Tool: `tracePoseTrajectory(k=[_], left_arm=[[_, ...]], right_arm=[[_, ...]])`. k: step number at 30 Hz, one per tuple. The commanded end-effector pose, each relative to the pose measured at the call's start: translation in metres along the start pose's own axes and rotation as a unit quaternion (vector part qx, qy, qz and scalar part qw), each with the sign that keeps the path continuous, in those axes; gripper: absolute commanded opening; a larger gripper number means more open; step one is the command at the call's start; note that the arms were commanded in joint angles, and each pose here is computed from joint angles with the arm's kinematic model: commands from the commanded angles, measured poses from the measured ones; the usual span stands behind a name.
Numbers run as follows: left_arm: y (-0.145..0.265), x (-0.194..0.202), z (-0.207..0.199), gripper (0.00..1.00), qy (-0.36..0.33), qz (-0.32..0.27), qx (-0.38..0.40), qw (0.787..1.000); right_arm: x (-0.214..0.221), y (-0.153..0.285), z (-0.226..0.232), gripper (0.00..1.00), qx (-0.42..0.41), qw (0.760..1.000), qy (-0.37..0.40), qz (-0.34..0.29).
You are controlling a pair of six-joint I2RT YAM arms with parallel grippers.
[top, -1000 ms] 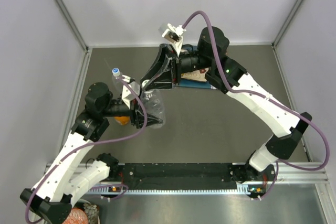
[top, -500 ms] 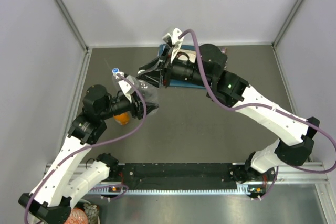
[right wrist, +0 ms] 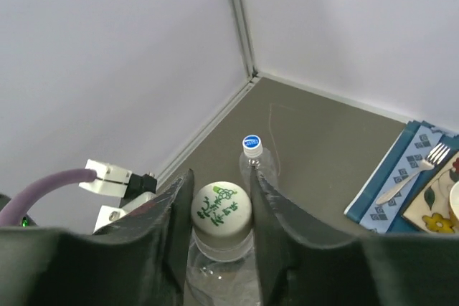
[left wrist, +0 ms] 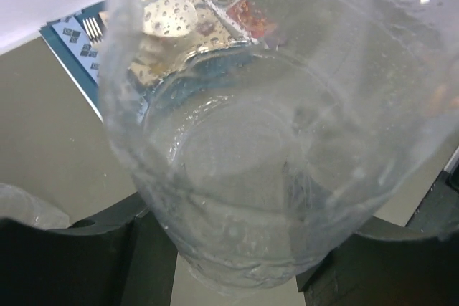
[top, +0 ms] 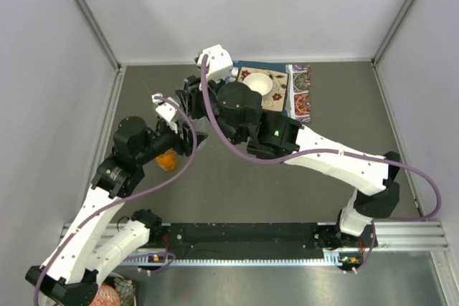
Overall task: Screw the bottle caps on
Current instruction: Screw the bottle cap onto the plastic bottle.
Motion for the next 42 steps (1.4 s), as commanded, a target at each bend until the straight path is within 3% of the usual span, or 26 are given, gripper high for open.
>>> tracePoseTrajectory(k=[1, 4, 7, 14, 15, 17, 19, 25, 30, 38, 42], left_arm=[[0.003, -0.036, -0.002, 0.01, -0.038, -0.094, -0.007, 0.995], [0.002, -0.031, -0.005, 0.01, -0.037, -0.085, 0.012, 0.996], [-0.001, -0.027, -0.007, 0.01, -0.036, -0.081, 0.034, 0.996], [-0.002, -0.020, -0.024, 0.02, -0.038, -0.059, 0.151, 0.986], [0.000, -0.018, -0.031, 0.02, -0.041, -0.049, 0.198, 0.978], [0.002, -0.013, -0.039, 0.02, -0.043, -0.030, 0.260, 0.964], [0.009, -0.010, -0.051, 0.02, -0.045, -0.014, 0.341, 0.939], [0.019, -0.009, -0.062, 0.00, -0.050, 0.009, 0.424, 0.904], [0.020, -0.009, -0.063, 0.00, -0.049, 0.015, 0.437, 0.898], [0.021, -0.010, -0.063, 0.00, -0.051, 0.012, 0.434, 0.899], [0.020, -0.011, -0.062, 0.00, -0.053, 0.007, 0.422, 0.905]], right_arm=[[0.005, 0.007, 0.010, 0.45, 0.009, 0.999, 0.019, 0.038], [-0.026, 0.024, 0.007, 0.60, -0.046, 0.999, -0.003, 0.008], [-0.052, 0.042, 0.000, 0.69, -0.108, 0.993, -0.033, -0.022], [-0.081, 0.083, -0.037, 0.76, -0.268, 0.959, -0.065, -0.059], [-0.083, 0.089, -0.037, 0.77, -0.317, 0.945, -0.060, -0.063], [-0.082, 0.090, -0.050, 0.77, -0.338, 0.937, -0.051, -0.064], [-0.078, 0.090, -0.055, 0.75, -0.370, 0.927, -0.030, -0.061], [-0.058, 0.078, -0.051, 0.68, -0.478, 0.878, -0.005, -0.027], [-0.046, 0.069, -0.044, 0.62, -0.545, 0.838, -0.014, 0.002], [-0.043, 0.065, -0.039, 0.56, -0.571, 0.821, -0.024, -0.002], [-0.039, 0.061, -0.038, 0.42, -0.576, 0.817, -0.033, 0.001]])
Point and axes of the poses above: each gripper's point midway between its finger pads, its own y axis back along the fingers, its own z axis along the line the jaws close on, x = y × z, the point moved 9 cm from there along y, back along the fingers, and after that the axes turned 8 degrees about y, right-handed, at the moved point
